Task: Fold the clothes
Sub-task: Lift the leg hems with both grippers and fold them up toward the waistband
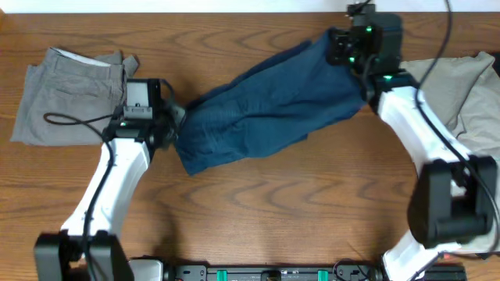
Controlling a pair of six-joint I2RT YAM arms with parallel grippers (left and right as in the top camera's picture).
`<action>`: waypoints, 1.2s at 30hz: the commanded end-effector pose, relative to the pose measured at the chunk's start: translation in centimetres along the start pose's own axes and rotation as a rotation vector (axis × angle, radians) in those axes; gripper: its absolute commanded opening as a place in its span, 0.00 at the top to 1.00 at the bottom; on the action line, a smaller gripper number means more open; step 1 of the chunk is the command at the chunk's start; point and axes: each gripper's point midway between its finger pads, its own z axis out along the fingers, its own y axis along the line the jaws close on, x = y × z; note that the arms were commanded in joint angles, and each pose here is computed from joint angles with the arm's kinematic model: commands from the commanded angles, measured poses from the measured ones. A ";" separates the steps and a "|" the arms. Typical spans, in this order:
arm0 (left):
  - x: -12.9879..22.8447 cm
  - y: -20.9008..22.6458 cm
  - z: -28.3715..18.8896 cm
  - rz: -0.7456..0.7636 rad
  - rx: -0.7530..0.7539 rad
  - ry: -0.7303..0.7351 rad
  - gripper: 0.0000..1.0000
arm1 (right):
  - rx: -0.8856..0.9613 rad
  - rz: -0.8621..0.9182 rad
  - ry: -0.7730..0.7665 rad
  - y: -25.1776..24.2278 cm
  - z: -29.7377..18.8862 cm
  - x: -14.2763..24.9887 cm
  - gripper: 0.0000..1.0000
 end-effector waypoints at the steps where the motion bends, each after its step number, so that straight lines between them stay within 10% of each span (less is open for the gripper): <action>1: -1.8 -1.3 1.2 0.023 0.043 -0.057 0.46 | -0.007 0.002 -0.008 0.4 2.1 0.8 0.01; 13: -0.3 5.3 0.8 -0.006 -0.181 0.081 0.39 | 0.068 0.035 0.428 -1.4 0.2 11.6 0.01; 19: 0.8 6.6 1.0 0.120 -0.217 0.127 0.39 | 0.100 0.025 0.583 -2.4 -1.2 16.3 0.25; 28: 2.7 8.0 2.2 0.163 -0.237 0.231 0.28 | 0.145 0.052 0.730 -4.7 -0.4 23.7 0.22; 36: 6.1 7.4 4.4 0.264 -0.131 0.433 0.26 | 0.553 0.101 0.896 -9.8 -6.0 26.4 0.30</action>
